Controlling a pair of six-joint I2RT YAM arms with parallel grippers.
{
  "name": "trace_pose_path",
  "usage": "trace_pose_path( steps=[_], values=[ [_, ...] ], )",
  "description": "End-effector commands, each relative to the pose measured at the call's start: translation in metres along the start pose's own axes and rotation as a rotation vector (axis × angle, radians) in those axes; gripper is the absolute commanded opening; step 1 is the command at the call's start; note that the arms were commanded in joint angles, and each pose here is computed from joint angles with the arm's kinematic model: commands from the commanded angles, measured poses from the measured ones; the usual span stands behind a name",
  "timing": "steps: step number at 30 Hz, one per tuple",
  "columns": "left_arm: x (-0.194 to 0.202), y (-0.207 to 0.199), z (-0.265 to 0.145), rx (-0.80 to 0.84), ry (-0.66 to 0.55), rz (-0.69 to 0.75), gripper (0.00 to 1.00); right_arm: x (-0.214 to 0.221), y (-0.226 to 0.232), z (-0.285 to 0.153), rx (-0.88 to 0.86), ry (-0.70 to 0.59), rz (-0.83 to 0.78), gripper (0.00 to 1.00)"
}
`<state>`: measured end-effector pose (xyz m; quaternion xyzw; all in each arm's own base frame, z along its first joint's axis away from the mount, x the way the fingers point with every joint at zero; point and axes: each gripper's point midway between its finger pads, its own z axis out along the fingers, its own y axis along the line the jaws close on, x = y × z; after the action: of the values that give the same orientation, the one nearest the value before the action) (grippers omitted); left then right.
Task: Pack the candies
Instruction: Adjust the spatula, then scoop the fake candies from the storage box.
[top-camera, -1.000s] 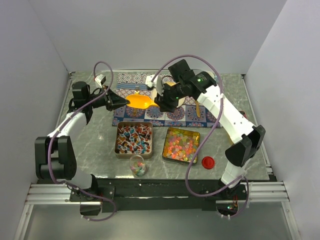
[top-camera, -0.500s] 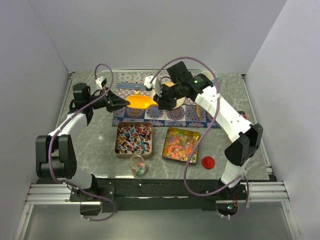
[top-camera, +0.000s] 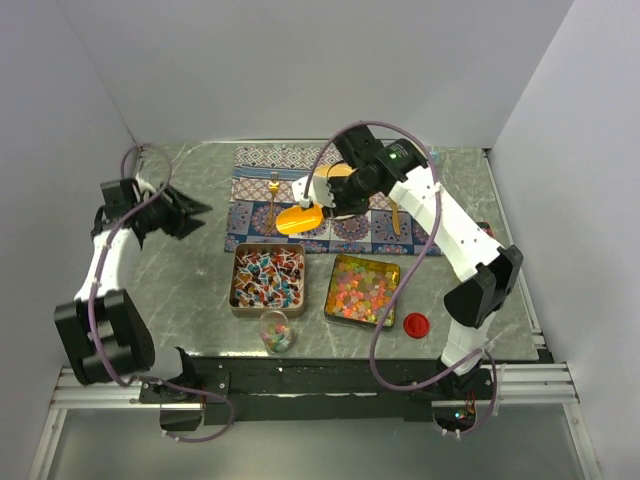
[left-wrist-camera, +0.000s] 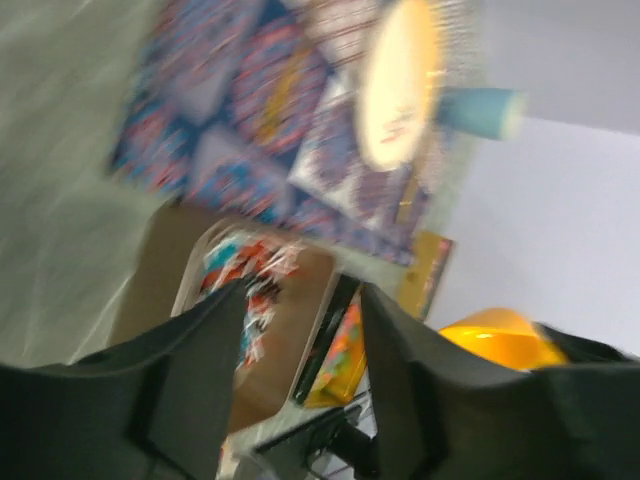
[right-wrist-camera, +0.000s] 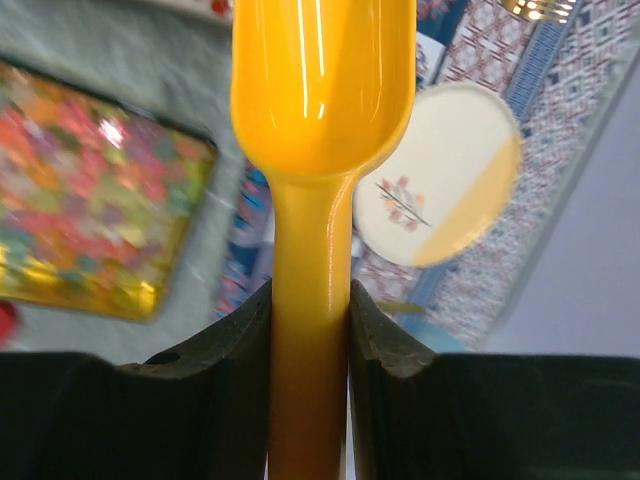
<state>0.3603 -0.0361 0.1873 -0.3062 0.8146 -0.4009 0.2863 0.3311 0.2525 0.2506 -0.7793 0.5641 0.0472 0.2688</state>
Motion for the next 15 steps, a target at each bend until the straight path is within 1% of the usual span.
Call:
trace_pose_path(
  steps=[1,3,4,5,6,9,12,13,15],
  values=[
    [0.073,0.091,-0.018,-0.340,0.085,-0.204,0.39,0.014,-0.011,0.012,-0.080,0.204,-0.321,0.00],
    [0.094,0.105,-0.022,-0.365,0.113,-0.292,0.22,0.014,-0.016,0.014,-0.087,0.260,-0.387,0.00],
    [0.109,0.115,-0.024,-0.378,0.131,-0.327,0.03,0.010,-0.014,0.022,-0.115,0.275,-0.443,0.00],
    [0.115,0.119,-0.026,-0.379,0.136,-0.353,0.01,0.007,-0.013,0.025,-0.125,0.290,-0.473,0.00],
    [0.119,0.123,-0.028,-0.379,0.134,-0.370,0.01,0.010,-0.012,0.027,-0.138,0.331,-0.499,0.00],
    [0.140,0.132,-0.034,-0.380,0.152,-0.387,0.01,0.006,-0.003,0.041,-0.192,0.362,-0.572,0.00],
    [0.165,0.143,-0.045,-0.408,0.187,-0.376,0.01,0.006,-0.001,0.052,-0.213,0.404,-0.610,0.00],
    [0.168,0.139,-0.043,-0.371,0.189,-0.345,0.01,0.009,-0.003,0.057,-0.214,0.440,-0.613,0.00],
    [0.179,0.131,-0.043,-0.344,0.240,-0.302,0.01,0.008,-0.008,0.062,-0.200,0.476,-0.628,0.00]
  ],
)
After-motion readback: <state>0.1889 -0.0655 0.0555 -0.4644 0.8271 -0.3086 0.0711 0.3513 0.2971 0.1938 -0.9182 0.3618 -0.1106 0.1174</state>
